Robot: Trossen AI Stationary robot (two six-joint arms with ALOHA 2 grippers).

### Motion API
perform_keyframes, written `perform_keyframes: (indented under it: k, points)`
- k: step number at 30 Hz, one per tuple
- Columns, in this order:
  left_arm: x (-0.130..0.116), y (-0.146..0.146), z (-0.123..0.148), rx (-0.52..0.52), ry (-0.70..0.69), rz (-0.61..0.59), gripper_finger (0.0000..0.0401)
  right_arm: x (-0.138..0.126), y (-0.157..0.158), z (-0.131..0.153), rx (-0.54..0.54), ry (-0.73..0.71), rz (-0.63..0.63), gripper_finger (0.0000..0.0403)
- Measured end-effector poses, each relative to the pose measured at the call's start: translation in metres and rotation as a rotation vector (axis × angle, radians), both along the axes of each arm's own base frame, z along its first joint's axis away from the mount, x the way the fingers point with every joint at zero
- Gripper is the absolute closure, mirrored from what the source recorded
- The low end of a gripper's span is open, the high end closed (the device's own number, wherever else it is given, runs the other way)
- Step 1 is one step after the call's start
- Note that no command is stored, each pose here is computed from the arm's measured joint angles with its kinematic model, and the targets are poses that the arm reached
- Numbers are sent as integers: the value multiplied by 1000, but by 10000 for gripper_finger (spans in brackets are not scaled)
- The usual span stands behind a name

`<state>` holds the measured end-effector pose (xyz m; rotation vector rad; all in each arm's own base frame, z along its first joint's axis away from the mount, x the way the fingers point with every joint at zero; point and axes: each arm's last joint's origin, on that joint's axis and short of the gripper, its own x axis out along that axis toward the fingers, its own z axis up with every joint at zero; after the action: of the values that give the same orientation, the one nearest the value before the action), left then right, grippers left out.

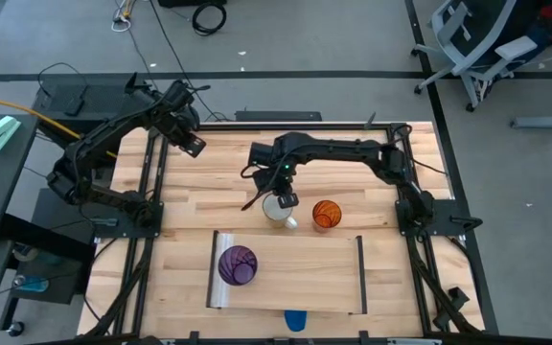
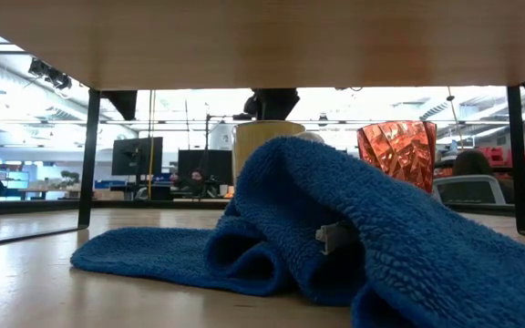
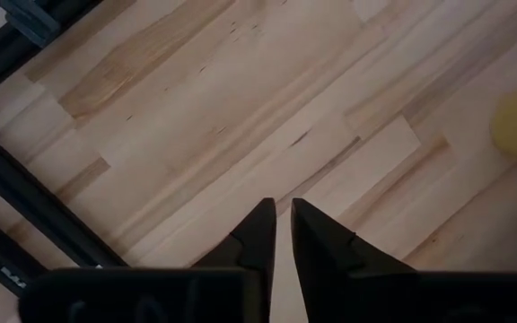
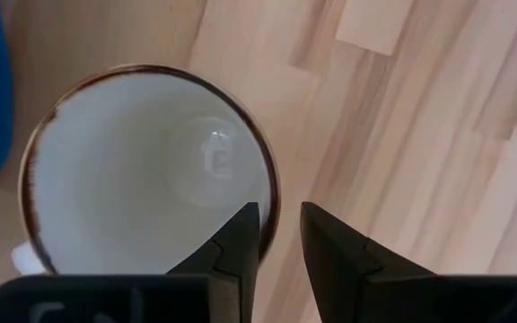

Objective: Stack small to large cups/mugs on shelf
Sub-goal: Put the yellow mug on the shelf

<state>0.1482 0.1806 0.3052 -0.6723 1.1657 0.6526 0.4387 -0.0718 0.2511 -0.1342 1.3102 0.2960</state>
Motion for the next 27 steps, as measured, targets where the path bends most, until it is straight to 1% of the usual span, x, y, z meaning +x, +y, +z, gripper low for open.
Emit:
perform_keyframes:
  k: [13,21,27]
  points:
    - [0,0,0,-1,-1,6,349,1,2,-2,-2,0,12,311]
    - [0,0,0,-1,-2,7,348,3,11,-4,-11,-1,57,311]
    - [0,0,0,-1,-2,7,350,4,11,-4,-19,-9,49,311]
